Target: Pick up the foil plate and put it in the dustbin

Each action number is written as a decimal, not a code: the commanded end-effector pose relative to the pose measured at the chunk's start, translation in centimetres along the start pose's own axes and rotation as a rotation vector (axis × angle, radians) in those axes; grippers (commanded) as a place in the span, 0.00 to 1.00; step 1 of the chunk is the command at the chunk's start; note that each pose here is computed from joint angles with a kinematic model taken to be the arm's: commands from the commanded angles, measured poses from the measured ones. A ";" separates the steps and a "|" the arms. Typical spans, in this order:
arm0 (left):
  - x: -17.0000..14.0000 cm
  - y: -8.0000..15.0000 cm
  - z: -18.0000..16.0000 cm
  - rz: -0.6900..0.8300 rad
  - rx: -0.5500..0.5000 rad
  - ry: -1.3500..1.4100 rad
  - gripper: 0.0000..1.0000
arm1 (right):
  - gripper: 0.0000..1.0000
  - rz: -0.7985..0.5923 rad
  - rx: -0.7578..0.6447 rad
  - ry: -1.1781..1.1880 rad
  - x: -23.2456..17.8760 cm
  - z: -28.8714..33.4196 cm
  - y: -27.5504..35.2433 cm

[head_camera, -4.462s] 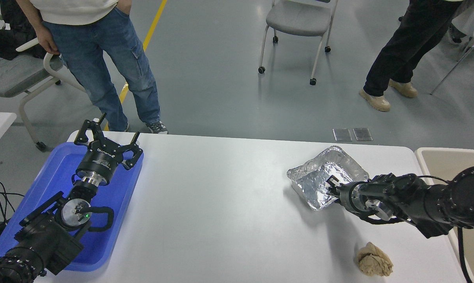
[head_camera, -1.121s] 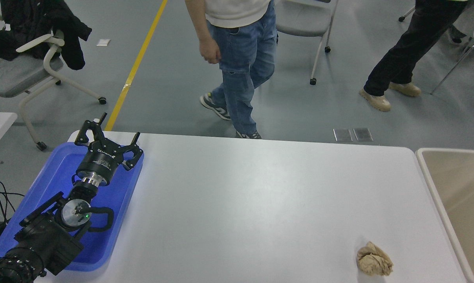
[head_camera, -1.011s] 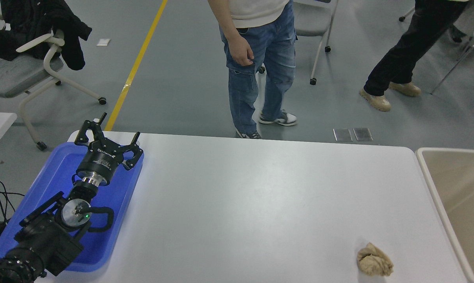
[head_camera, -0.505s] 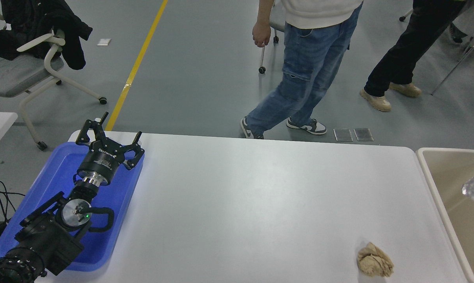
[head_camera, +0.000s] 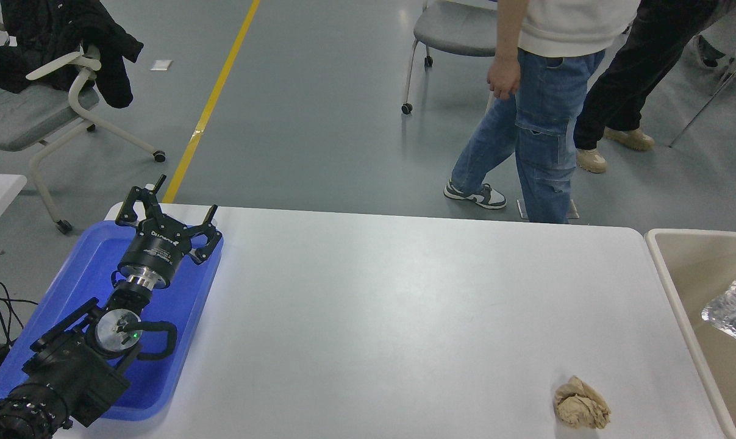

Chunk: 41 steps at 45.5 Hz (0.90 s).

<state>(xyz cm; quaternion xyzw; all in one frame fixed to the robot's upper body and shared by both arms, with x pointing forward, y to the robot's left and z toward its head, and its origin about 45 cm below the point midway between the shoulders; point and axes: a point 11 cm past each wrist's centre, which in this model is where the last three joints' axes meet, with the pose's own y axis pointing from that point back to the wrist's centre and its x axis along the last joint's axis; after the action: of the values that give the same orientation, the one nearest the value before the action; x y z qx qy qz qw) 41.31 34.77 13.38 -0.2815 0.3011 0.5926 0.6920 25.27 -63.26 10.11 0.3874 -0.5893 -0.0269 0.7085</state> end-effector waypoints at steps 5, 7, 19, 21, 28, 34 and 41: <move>0.0 0.0 0.0 -0.001 -0.001 0.000 1.00 | 0.00 0.027 -0.020 -0.015 0.0 0.4 0.0; 0.0 0.0 0.0 0.000 0.000 0.000 1.00 | 0.00 0.028 -0.021 -0.015 0.1 0.5 0.0; 0.0 0.0 0.0 0.000 0.000 0.000 1.00 | 0.61 0.043 -0.032 0.002 0.9 1.2 0.0; 0.0 0.0 0.0 -0.001 -0.001 0.000 1.00 | 0.66 0.043 -0.028 0.001 0.9 1.0 0.0; 0.0 0.0 0.0 -0.001 -0.001 0.000 1.00 | 0.72 0.043 -0.033 -0.001 1.2 1.4 0.0; 0.0 0.0 0.0 -0.001 -0.001 0.000 1.00 | 0.81 -0.027 -0.028 0.015 -0.7 1.3 0.1; 0.0 0.0 0.1 -0.001 -0.002 0.001 1.00 | 0.84 -0.139 0.001 0.053 -0.7 0.8 1.2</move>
<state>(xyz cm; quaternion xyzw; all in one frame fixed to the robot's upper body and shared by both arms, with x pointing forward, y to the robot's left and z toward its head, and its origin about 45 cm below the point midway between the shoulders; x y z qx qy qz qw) 41.33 34.77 13.41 -0.2819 0.3009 0.5925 0.6921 24.17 -63.86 10.27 0.3835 -0.5813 -0.0389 0.7166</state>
